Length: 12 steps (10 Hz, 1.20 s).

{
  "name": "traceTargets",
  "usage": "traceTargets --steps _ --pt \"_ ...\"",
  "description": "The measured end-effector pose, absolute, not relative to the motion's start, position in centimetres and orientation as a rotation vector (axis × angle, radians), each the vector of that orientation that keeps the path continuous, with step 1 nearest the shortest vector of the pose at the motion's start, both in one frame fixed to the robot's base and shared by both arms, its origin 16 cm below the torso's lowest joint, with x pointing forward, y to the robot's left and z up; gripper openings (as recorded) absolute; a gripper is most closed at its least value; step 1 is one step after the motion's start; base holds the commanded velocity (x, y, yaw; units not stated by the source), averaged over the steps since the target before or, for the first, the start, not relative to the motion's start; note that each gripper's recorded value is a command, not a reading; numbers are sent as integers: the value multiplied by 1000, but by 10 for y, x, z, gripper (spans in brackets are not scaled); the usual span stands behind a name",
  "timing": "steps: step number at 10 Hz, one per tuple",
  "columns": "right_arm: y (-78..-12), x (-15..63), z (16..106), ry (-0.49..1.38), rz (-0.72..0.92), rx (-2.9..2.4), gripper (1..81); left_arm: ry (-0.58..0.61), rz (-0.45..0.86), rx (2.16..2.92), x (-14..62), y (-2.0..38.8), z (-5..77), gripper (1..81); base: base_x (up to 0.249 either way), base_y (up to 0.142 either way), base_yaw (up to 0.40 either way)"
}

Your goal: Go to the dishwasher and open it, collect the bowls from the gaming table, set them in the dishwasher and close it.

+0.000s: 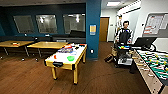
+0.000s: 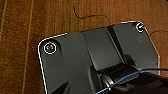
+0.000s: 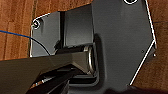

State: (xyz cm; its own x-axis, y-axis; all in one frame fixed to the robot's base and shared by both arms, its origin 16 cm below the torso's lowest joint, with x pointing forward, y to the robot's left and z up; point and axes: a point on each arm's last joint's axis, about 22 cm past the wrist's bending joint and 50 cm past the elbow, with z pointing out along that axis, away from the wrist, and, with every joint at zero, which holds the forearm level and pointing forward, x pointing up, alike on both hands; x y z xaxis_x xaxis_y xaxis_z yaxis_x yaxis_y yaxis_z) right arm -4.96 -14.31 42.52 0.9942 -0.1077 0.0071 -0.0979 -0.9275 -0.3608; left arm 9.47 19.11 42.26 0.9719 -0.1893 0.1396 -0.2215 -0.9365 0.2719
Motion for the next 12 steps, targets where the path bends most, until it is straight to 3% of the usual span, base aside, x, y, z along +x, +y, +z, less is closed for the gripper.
traceTargets --steps 12 --pt "-137 -51 426 147 -36 -2763 811 -301 158 2834 91 193 422 811 86 75 0"
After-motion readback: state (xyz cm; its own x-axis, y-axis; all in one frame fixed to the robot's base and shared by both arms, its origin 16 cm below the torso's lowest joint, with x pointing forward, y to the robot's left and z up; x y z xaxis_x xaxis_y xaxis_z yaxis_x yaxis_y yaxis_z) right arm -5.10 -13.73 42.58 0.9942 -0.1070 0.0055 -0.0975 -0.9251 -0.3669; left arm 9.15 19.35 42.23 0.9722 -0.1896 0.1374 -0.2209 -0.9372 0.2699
